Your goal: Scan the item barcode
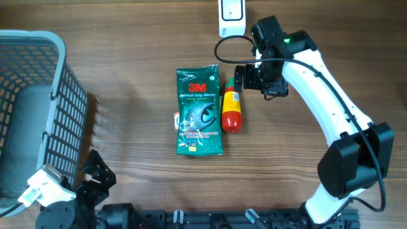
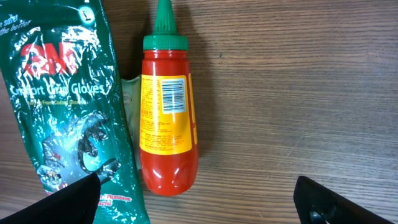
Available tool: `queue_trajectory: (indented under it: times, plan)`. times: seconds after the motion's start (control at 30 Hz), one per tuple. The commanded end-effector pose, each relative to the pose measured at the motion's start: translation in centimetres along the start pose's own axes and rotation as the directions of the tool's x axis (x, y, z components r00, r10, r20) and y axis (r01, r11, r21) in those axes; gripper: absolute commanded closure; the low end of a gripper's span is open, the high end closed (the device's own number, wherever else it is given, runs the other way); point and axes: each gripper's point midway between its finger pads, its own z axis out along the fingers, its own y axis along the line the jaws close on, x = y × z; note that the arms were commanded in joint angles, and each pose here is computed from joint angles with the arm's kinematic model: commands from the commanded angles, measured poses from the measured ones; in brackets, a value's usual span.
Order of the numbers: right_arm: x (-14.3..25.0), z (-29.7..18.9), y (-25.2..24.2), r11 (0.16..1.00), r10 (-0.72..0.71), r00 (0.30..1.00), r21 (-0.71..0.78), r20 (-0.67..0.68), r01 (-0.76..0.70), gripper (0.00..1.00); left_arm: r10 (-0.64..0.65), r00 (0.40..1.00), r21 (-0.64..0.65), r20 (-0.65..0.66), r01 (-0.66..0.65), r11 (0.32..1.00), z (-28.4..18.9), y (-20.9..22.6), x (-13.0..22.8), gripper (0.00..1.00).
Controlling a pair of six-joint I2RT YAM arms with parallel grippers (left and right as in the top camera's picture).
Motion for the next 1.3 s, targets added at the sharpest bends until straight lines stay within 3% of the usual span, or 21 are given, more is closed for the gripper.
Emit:
queue_trajectory:
  times: [0.0, 0.17, 0.23, 0.43, 0.7, 0.93, 1.27]
  plan:
    - [0.0, 0.5, -0.2, 0.998, -0.056, 0.998, 0.02, -0.01, 0.056, 0.0, 0.003, 1.0, -0.006, 0.012, -0.003, 1.0, -0.1, 0.2, -0.2, 0.0]
    - [1.2, 0.5, -0.2, 0.995, -0.101, 0.993, 0.004, -0.062, 0.101, 0.0, 0.003, 1.0, -0.006, 0.012, -0.003, 1.0, -0.1, 0.2, -0.2, 0.0]
    - [1.3, 0.4, 1.2, 0.993, -0.103, 0.992, -0.071, -0.068, 0.098, 0.0, 0.003, 1.0, -0.006, 0.012, -0.003, 1.0, -0.1, 0.2, -0.2, 0.0]
    - [-0.1, 0.5, 2.0, 0.988, -0.129, 0.992, -0.089, -0.005, 0.128, 0.0, 0.003, 1.0, -0.006, 0.012, -0.003, 1.0, -0.1, 0.2, -0.1, 0.0]
    - [0.7, 0.9, 1.9, 0.967, -0.053, 0.995, -0.251, -0.083, 0.03, 0.0, 0.003, 1.0, -0.006, 0.012, -0.003, 1.0, -0.1, 0.2, -0.1, 0.0]
    - [3.8, 6.1, 1.3, 0.972, -0.072, 0.987, -0.232, -0.142, 0.038, 0.0, 0.003, 1.0, -0.006, 0.012, -0.003, 1.0, -0.1, 0.2, -0.1, 0.0]
    - [4.1, 7.2, 1.5, 0.976, -0.032, 0.989, -0.22, -0.142, 0.0, 0.0, 0.003, 1.0, -0.006, 0.012, -0.003, 1.0, -0.1, 0.2, -0.2, 0.0]
